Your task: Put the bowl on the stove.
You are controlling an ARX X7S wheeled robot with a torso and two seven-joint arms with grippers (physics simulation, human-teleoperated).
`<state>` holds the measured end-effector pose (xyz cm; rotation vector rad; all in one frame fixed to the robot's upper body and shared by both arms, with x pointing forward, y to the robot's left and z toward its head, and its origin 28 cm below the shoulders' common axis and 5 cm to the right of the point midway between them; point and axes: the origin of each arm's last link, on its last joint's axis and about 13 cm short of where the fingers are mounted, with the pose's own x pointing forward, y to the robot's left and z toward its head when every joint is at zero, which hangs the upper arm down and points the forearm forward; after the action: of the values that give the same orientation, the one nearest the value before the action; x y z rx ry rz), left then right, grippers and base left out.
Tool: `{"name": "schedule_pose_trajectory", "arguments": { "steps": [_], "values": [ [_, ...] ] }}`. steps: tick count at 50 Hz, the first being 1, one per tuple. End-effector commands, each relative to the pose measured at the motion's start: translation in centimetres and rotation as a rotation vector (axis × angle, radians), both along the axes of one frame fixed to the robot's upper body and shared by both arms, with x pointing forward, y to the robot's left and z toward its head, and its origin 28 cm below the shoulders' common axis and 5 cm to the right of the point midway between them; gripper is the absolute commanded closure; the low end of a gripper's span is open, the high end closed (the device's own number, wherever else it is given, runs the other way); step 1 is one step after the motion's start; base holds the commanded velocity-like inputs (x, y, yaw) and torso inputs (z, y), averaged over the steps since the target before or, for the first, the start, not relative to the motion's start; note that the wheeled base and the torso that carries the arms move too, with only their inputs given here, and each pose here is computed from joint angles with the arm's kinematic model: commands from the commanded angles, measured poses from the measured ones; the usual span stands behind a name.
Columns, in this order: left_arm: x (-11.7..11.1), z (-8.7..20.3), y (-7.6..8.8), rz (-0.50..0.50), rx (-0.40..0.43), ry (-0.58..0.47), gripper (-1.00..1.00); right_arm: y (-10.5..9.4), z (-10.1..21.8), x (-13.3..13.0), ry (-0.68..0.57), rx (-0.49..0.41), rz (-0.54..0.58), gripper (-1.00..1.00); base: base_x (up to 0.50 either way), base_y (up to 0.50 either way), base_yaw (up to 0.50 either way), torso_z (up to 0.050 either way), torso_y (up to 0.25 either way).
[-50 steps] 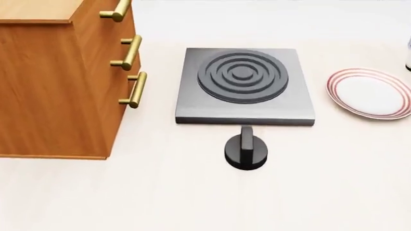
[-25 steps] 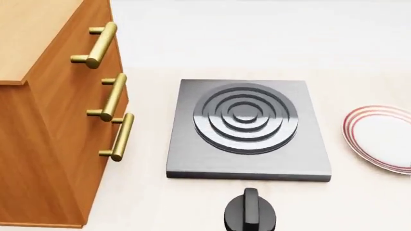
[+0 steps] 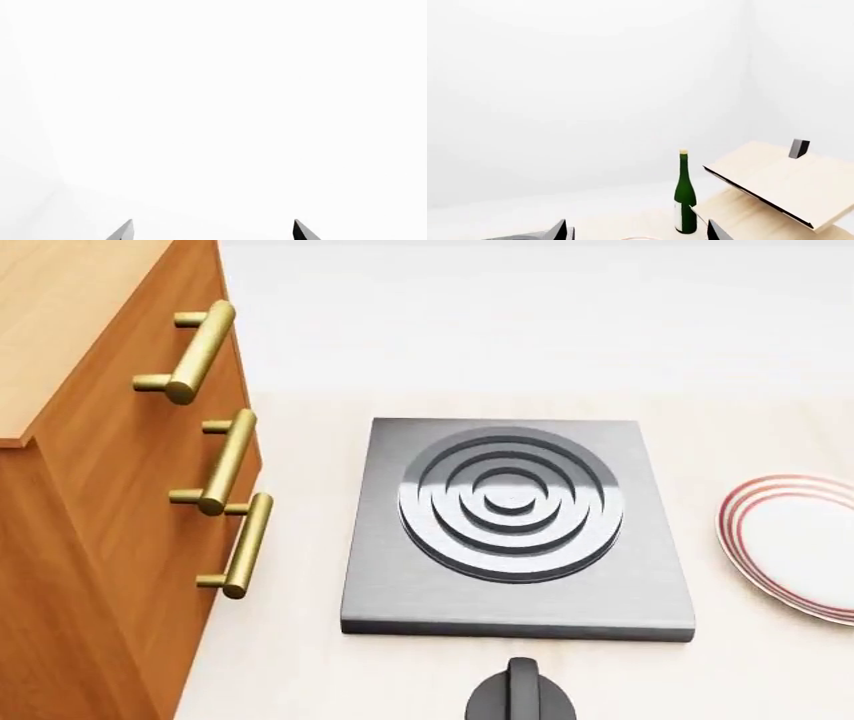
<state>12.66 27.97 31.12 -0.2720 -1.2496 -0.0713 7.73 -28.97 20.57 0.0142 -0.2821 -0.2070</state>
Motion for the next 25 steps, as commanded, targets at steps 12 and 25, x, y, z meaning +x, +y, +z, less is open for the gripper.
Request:
{"name": "schedule_pose_trajectory", "arguments": {
  "steps": [12,25],
  "values": [
    [0.4,-0.4,0.1,0.046,0.023,-0.003,-1.0,-3.7,2.1,-1.1,0.303,-0.086,-0.046,-1.0,0.0,0.0,0.0,0.0,0.0],
    [0.5,-0.6,0.2,0.049,0.021,0.001,-1.0,-5.3,2.6,-2.7,0.482,0.015,-0.01,-1.0,0.0,0.0,0.0,0.0,0.0]
  ]
}}
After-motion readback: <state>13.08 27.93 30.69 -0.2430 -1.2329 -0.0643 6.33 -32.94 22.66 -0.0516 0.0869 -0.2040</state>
